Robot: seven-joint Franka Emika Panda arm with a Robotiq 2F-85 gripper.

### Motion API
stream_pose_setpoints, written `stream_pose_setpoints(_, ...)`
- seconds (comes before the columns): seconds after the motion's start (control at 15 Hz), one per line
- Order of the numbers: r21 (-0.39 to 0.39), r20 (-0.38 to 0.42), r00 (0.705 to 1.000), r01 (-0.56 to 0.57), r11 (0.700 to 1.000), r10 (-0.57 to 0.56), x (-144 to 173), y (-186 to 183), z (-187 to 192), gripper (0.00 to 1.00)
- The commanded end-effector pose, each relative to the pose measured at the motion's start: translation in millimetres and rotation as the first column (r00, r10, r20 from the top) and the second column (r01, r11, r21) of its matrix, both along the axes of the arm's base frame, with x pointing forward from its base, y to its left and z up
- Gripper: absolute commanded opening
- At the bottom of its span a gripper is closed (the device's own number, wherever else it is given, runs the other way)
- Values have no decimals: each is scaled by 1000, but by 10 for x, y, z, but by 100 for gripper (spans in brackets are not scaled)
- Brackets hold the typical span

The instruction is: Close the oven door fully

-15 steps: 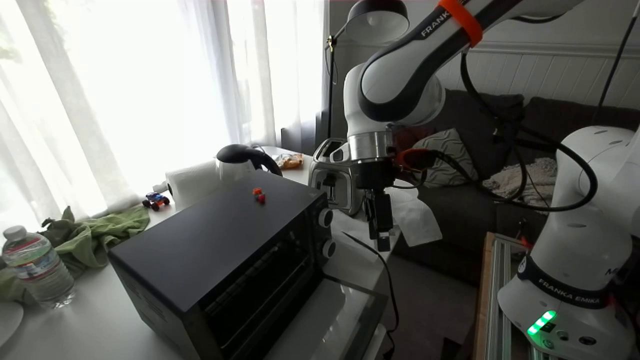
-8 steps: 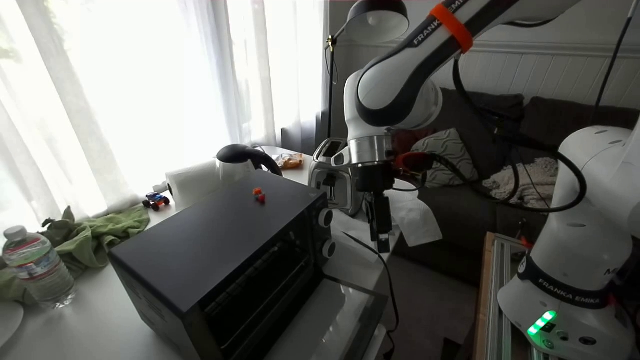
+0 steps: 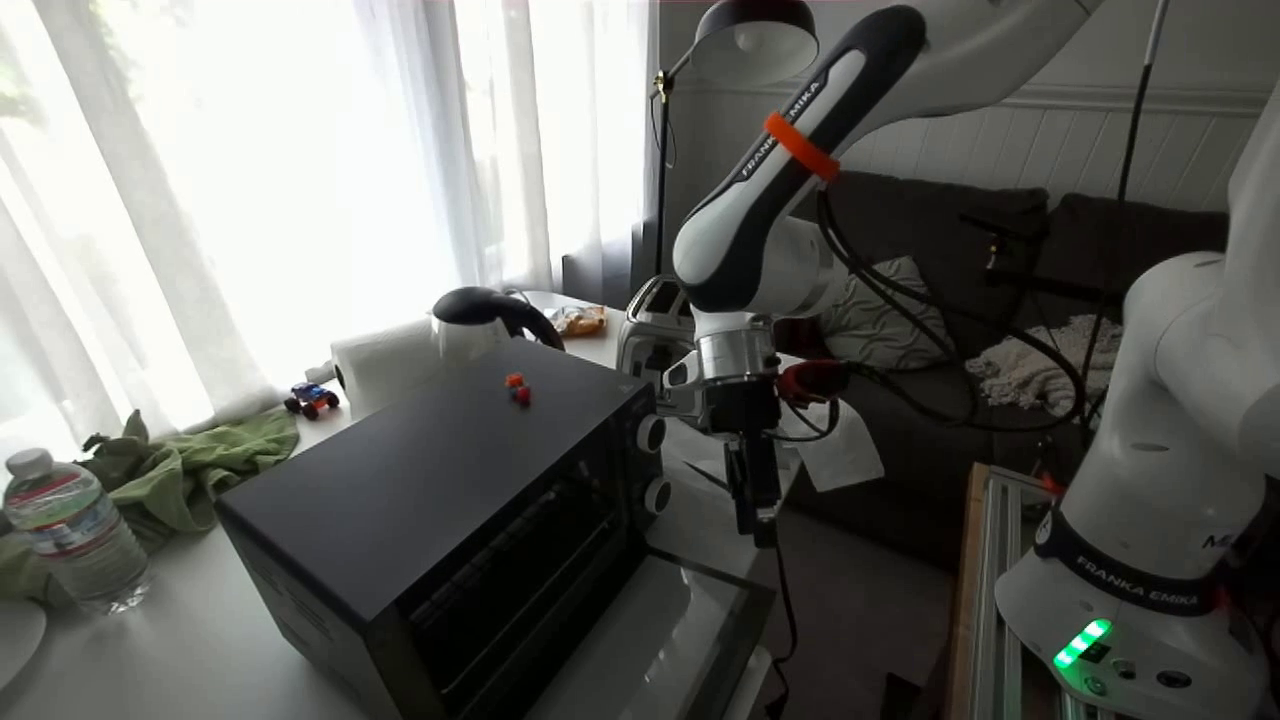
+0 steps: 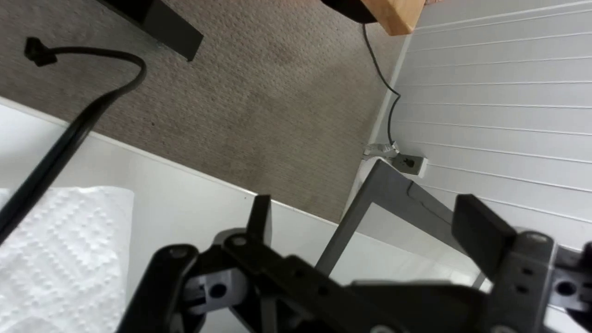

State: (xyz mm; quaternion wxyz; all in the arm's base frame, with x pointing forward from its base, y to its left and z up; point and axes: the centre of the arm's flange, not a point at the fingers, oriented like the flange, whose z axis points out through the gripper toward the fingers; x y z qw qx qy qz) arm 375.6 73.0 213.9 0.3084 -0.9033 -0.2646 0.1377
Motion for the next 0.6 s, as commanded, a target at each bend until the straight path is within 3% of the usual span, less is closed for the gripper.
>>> stream_pose_setpoints(0.0, 142, 1, 999, -46, 989, 46, 234, 110, -370, 100)
stream_pose_setpoints(0.27, 268, -4, 999, -40, 963, 43, 323, 266, -516, 100)
stream_pose_setpoints(0.53, 359, -121, 992, 77, 930, -36, 300, 301, -579, 100)
